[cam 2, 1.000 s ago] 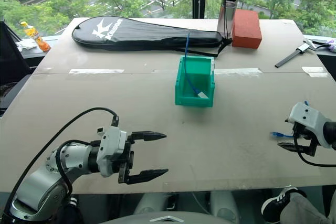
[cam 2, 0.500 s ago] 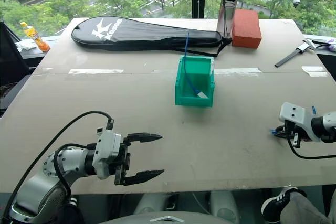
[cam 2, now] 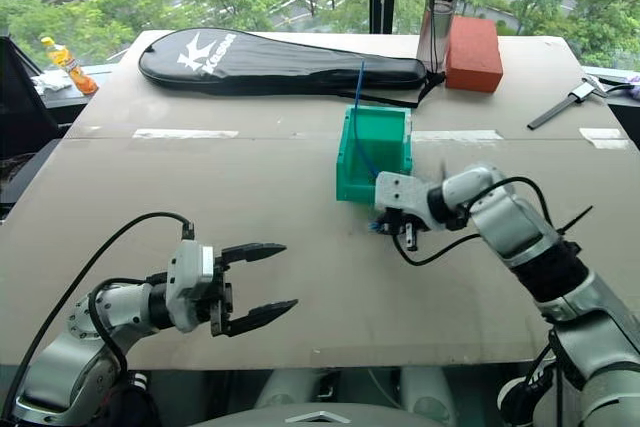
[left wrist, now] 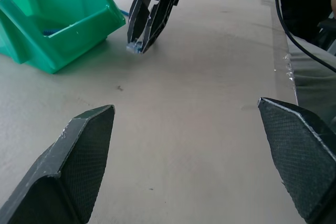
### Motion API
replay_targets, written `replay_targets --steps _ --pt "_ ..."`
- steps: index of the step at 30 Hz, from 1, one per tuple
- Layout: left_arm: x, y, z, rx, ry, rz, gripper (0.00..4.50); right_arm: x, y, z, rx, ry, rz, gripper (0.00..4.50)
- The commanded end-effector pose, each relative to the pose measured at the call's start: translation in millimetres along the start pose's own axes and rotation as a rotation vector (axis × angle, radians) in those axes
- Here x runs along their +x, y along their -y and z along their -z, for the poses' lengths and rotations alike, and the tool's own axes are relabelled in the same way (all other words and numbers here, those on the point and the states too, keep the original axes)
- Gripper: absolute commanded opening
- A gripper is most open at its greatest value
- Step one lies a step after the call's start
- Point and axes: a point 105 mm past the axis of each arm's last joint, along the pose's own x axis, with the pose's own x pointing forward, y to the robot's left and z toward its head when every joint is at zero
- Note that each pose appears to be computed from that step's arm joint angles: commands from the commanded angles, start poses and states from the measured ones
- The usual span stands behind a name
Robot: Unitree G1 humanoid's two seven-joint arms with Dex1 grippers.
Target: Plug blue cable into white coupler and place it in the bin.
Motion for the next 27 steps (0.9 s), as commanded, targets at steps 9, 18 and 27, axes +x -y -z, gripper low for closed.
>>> replay_targets --steps 9,18,27 --pt "15 -21 -11 0.077 -0.037 -0.025 4.5 -5 11 -10 -0.018 0.107 0.06 4.47" --pt "48 -43 -8 0.132 -0.093 0.063 4.5 -55 -17 -7 0.075 0.394 0.171 4.47" --pt "85 -56 -1 0.207 -0.125 0.17 4.5 -90 -60 20 0.21 0.366 0.427 4.47"
